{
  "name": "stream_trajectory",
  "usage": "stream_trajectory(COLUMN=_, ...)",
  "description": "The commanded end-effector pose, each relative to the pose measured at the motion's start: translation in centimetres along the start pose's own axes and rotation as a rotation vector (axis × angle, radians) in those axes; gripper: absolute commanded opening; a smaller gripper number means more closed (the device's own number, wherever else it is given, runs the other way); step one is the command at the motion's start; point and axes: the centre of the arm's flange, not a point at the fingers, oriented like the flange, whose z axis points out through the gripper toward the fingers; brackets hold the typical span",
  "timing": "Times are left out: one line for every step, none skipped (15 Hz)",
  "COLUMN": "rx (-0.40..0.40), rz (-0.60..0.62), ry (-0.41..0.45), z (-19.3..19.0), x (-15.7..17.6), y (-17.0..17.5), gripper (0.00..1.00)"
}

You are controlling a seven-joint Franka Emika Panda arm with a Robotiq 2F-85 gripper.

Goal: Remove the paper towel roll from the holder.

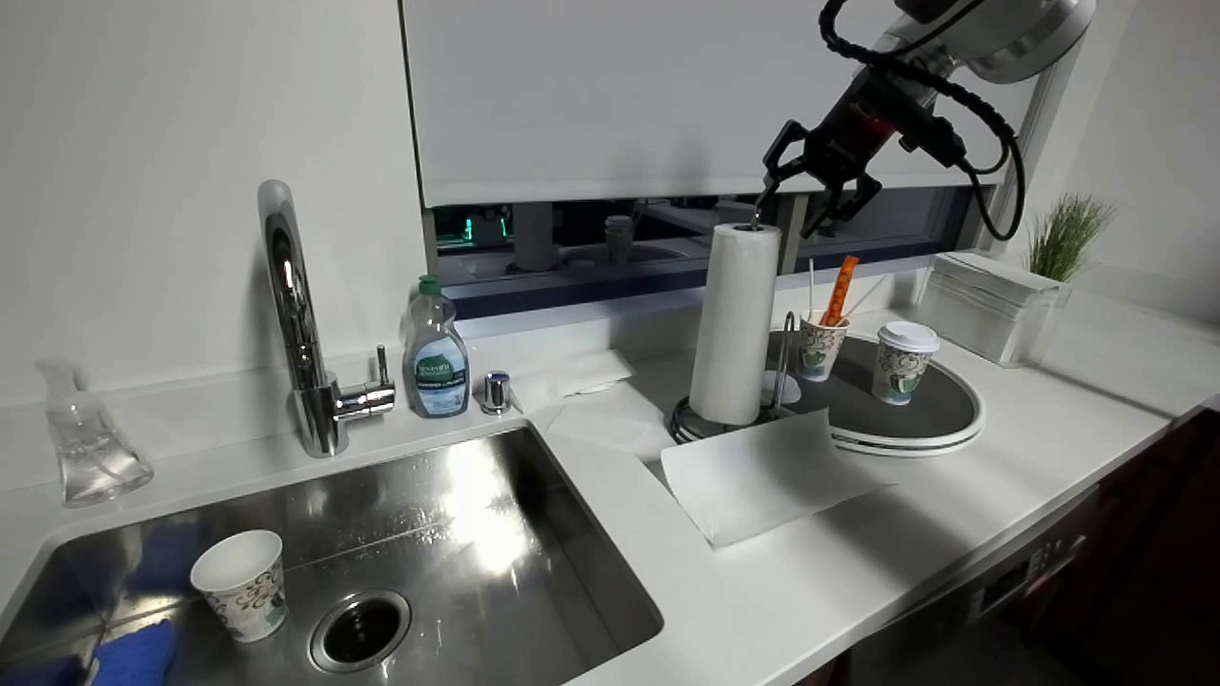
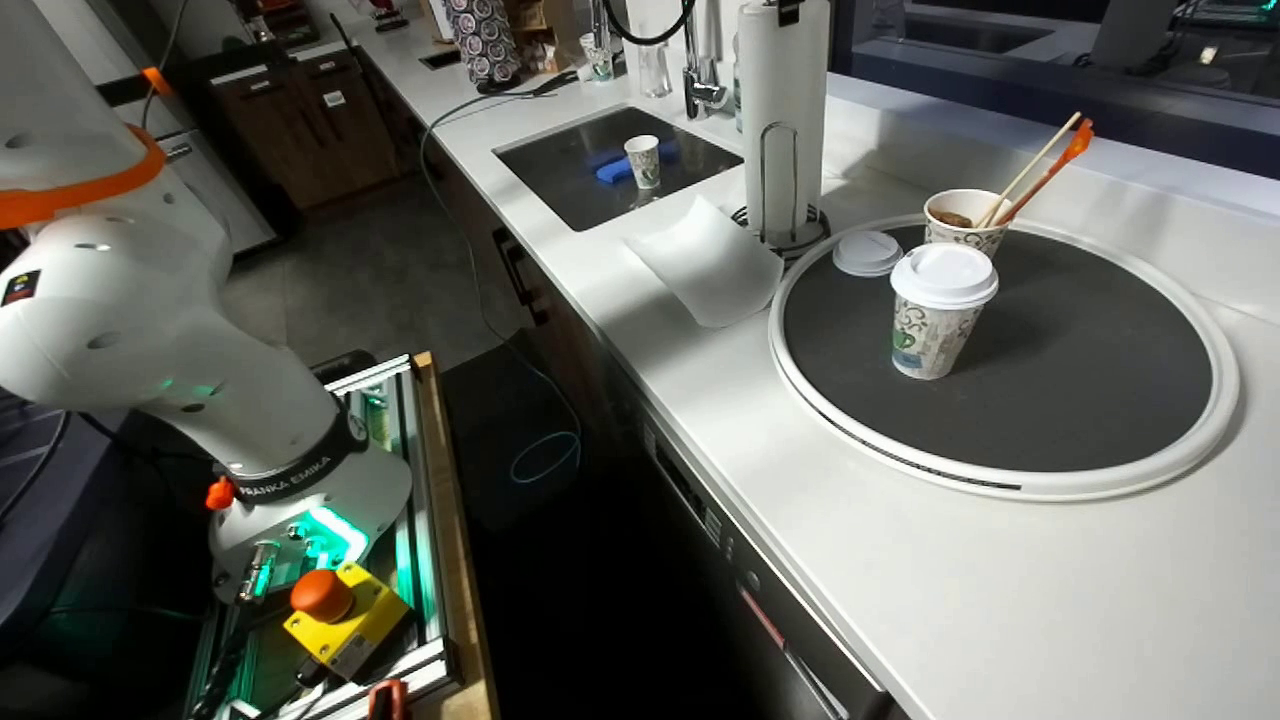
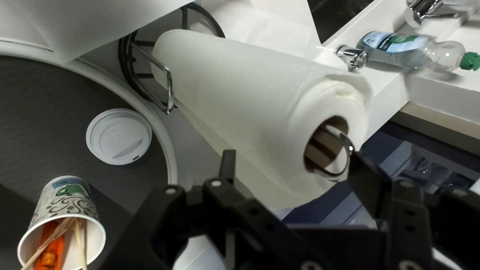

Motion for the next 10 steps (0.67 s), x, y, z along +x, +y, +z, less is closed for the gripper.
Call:
stream_trajectory(rx=0.026, rz=0.007, ry=-0.011, z=1.1, x=0.6, y=-0.4, gripper=0.59)
stream_trajectory(rx=0.03, rz=0.006, ry=-0.008, z=0.9, x=0.7, y=-0.6, gripper=0.52)
stream_trajectory(rx=0.034, rz=0.008, ry=-0.004, z=0.7, x=0.6, y=-0.6, gripper=0.55)
stream_trajectory(rx=0.037, rz=0.013, ry=-0.001, z=0.6, x=0.6, y=-0.4, gripper=0.58)
stream_trajectory(rx=0.044, rz=0.016, ry=0.008, z=0.1, x=0.5, y=-0.3, gripper=0.56)
stream_trajectory(rx=0.048, rz=0.019, ry=0.01, z=0.0, x=0.3, y=-0.2, gripper=0.6)
stream_trajectory(rx=0.052, rz=0.023, ry=0.016, z=-0.3, x=0.1, y=-0.1, gripper=0.6)
stream_trajectory(rx=0.06, rz=0.03, ry=0.021, z=-0.6, x=-0.2, y=0.1, gripper=0.62)
stream_trajectory(rx=0.073, rz=0.044, ry=0.037, z=-1.0, x=-0.6, y=0.4, gripper=0.6)
stream_trajectory(rx=0.087, rz=0.054, ry=0.052, z=-1.5, x=-0.7, y=0.7, gripper=0.64)
